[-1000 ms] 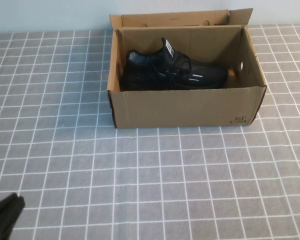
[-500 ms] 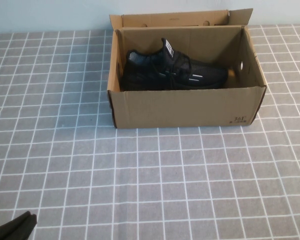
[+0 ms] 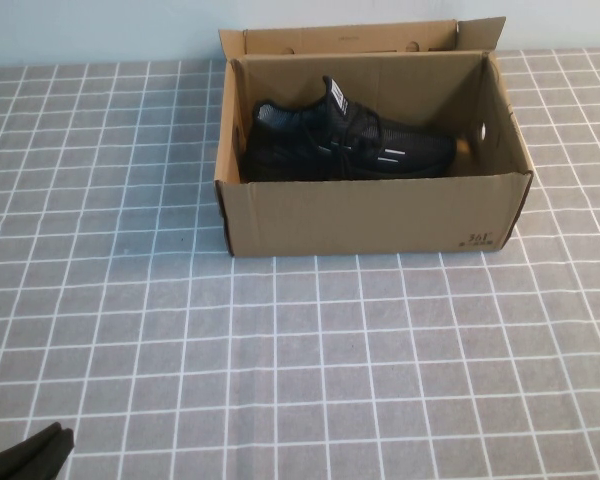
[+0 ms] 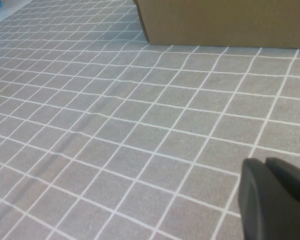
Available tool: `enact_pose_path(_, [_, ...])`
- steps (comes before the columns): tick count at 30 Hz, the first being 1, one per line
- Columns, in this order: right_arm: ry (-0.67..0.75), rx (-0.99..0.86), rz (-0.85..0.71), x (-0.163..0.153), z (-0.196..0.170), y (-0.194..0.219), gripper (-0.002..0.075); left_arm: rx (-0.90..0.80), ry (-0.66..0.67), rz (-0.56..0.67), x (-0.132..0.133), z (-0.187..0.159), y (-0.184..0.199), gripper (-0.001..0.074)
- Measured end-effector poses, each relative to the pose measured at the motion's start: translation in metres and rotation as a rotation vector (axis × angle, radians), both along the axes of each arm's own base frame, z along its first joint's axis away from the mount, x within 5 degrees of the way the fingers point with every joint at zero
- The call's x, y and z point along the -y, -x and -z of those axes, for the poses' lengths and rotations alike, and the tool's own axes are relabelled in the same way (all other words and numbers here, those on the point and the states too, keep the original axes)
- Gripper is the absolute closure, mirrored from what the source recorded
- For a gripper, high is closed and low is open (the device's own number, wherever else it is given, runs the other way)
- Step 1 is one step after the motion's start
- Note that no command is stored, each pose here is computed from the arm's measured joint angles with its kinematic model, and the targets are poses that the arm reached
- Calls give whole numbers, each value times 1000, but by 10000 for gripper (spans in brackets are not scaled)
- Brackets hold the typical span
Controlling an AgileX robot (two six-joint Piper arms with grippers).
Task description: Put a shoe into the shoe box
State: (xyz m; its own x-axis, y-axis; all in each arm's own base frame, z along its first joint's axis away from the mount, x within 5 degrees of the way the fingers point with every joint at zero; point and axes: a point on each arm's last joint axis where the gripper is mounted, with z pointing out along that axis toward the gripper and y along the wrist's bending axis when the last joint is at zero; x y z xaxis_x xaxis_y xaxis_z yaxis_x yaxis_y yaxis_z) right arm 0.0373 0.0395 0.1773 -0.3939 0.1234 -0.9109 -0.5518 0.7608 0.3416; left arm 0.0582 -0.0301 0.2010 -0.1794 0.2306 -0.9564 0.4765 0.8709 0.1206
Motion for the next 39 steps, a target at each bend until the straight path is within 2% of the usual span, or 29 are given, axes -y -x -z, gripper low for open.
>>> enact_pose_path(5, [40,66,41,3,-2,-3,742,1,-1,0,0,0,0,736])
enact_pose_path(10, [70,186,297,16,-11,-13,742,1,-1,0,0,0,0,736])
enact_pose_path(17, [99,203,574,32,-13,-18,742,-1,-2,1,0,0,0,736])
enact_pose_path(29, [219,83,552,31,1,-16,742,-1,-3,1,0,0,0,736])
enact_pose_path(39, [228,83,552,32,1,-16,742,-2,-4,1,0,0,0,736])
